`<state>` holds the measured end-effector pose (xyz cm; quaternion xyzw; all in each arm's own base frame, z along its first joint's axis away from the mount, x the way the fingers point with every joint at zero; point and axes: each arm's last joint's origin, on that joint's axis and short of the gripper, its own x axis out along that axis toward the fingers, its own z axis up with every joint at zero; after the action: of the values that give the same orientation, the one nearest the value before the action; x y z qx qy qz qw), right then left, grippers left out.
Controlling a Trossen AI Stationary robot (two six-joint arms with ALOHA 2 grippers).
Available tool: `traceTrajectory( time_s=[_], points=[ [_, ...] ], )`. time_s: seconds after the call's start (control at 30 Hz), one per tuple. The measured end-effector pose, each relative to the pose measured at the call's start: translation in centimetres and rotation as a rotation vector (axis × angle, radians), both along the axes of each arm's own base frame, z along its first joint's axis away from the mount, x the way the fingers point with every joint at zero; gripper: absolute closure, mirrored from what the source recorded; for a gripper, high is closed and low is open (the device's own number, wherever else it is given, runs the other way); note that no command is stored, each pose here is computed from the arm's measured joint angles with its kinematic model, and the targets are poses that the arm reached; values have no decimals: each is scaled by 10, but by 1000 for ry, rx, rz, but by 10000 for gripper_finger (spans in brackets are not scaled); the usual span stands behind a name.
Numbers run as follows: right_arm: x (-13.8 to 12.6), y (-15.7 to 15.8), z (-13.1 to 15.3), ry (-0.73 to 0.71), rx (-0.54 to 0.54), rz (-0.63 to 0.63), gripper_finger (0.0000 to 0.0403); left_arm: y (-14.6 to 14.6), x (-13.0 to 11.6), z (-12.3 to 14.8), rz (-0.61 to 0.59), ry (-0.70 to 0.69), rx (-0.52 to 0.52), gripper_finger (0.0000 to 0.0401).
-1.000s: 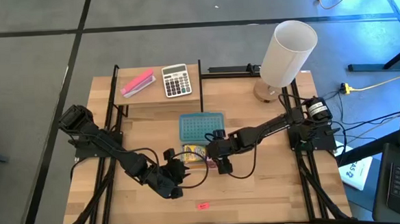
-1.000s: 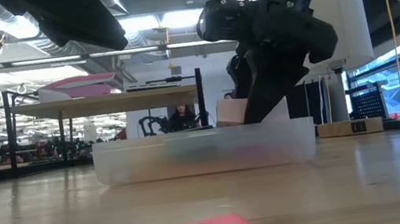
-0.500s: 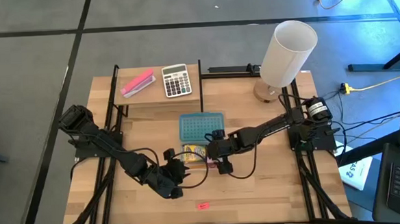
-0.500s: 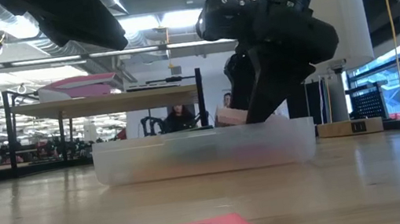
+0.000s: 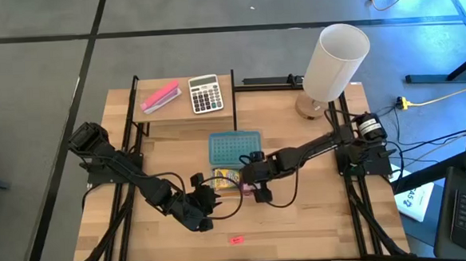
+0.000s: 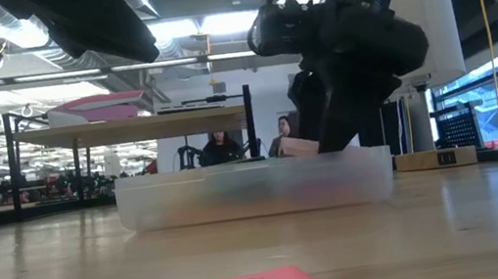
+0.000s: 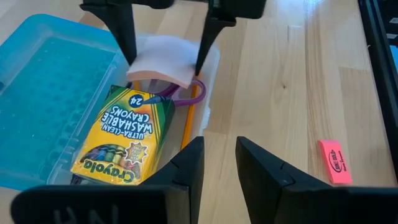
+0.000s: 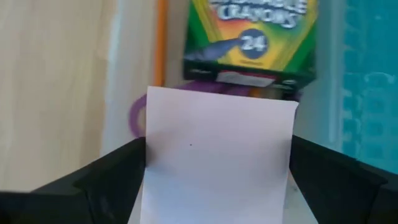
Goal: Pack school essentials
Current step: Put the pink sticky notes into the blue supply box
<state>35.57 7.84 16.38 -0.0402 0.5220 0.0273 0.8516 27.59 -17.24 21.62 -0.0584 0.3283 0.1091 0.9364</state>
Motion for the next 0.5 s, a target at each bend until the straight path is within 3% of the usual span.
traceTrajectory(
  time_s=[0.17, 0.5],
  points=[
    [0, -7, -1, 18, 29, -84, 28, 0, 0, 0, 0, 0, 0, 316],
    [1, -6, 0, 11, 33, -54, 28, 0, 0, 0, 0, 0, 0, 316]
  ],
)
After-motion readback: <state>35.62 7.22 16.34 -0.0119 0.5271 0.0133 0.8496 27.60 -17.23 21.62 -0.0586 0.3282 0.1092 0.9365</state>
